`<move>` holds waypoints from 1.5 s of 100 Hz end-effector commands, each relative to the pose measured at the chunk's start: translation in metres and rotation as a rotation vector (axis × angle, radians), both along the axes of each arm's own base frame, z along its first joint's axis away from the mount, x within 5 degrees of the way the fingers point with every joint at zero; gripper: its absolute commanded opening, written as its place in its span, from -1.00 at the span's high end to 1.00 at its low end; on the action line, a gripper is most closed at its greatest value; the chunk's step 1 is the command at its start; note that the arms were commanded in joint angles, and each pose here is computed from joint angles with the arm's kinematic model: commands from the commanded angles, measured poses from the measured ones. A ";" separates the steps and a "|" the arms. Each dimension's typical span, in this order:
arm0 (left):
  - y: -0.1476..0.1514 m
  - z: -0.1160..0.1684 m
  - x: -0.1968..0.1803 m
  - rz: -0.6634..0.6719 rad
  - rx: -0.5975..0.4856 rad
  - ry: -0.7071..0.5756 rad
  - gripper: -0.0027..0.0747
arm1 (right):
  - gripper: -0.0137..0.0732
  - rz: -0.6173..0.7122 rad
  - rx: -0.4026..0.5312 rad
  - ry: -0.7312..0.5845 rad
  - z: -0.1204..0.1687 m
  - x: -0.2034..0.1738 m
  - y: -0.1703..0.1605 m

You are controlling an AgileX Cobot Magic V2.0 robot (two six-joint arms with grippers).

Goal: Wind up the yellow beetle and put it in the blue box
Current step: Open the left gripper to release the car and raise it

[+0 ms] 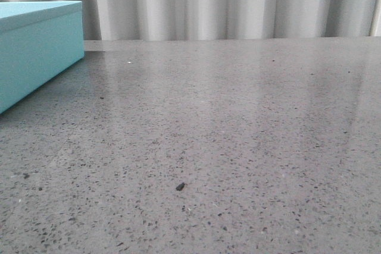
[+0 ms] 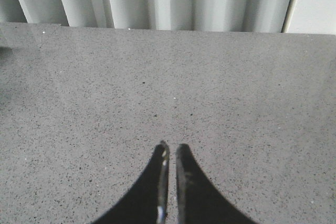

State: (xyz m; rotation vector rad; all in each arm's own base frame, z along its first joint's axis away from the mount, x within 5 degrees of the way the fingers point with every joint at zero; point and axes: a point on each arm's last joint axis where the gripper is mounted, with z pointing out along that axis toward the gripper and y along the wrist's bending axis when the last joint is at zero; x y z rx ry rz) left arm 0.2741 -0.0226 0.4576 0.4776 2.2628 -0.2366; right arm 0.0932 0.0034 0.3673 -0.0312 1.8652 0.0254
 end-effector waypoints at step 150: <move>0.009 -0.166 -0.225 0.213 -0.151 -0.779 0.99 | 0.78 0.016 -0.052 -0.401 -0.079 -0.029 -0.001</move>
